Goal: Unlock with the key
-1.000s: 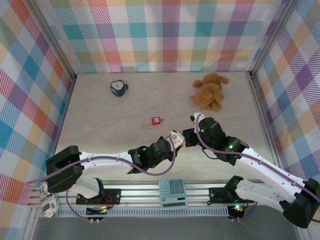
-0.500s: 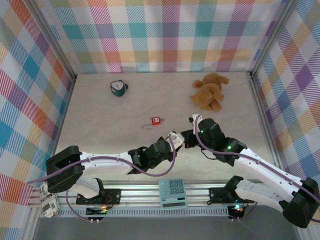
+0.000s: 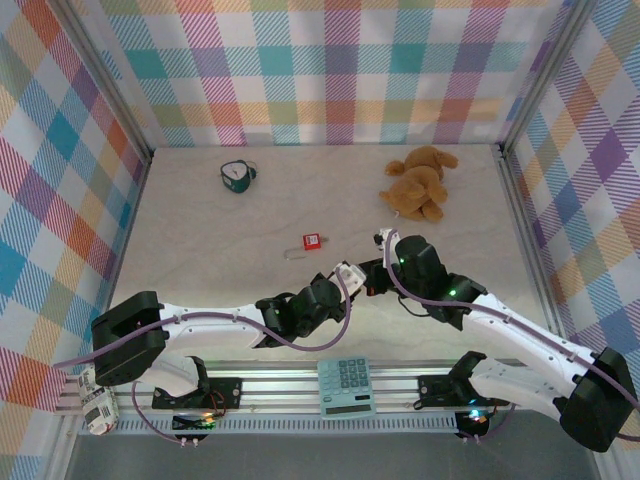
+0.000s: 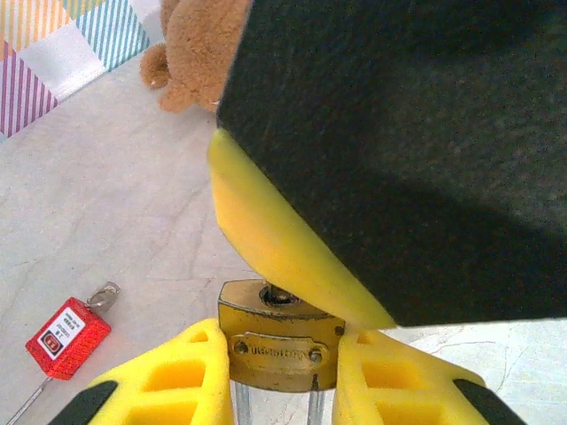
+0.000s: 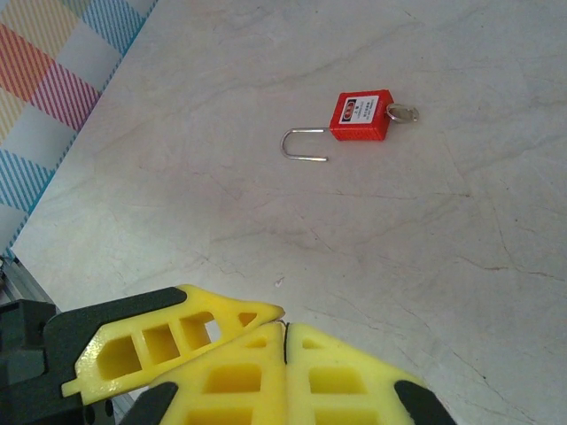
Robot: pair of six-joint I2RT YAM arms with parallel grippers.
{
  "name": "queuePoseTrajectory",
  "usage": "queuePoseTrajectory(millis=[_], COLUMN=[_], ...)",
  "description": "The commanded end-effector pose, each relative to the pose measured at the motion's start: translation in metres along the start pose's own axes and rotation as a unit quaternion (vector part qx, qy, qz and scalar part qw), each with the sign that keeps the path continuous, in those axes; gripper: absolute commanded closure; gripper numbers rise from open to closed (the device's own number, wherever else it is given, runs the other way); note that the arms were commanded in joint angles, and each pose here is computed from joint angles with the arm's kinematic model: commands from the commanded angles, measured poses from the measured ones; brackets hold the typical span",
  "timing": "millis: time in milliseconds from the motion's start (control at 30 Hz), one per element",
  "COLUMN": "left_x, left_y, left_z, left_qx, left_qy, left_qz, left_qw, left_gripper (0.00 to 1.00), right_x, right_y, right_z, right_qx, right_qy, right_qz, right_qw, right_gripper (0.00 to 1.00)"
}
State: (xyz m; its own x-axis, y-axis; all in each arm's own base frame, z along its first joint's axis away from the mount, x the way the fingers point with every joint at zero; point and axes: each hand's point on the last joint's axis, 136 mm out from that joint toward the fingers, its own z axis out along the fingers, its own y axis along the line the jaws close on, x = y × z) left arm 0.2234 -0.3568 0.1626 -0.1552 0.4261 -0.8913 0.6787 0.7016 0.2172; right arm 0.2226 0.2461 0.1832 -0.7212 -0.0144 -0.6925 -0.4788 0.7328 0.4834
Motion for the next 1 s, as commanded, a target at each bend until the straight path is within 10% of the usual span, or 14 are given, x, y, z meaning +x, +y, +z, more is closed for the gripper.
queuePoseTrajectory(millis=[0,433,967], left_x=[-0.076,-0.024,-0.008], left_y=[-0.001,-0.006,-0.011], left_z=[-0.012,-0.014,-0.010], left_qx=[0.013,0.033,0.041], left_qy=[-0.113,-0.039,-0.015], left_qz=[-0.029,-0.031,-0.029], left_qw=[0.993,0.998,0.999], left_gripper=[0.80,0.80,0.81], right_x=[0.044,-0.003,-0.027], right_y=[0.011,0.009,0.002], right_z=[0.001,-0.024,-0.033], right_qx=[-0.033,-0.008,0.017], right_qy=[0.090,0.012,-0.012], right_qz=[-0.011,0.013,0.010], right_qw=[0.995,1.000,1.000], right_gripper=[1.00,0.75,0.73])
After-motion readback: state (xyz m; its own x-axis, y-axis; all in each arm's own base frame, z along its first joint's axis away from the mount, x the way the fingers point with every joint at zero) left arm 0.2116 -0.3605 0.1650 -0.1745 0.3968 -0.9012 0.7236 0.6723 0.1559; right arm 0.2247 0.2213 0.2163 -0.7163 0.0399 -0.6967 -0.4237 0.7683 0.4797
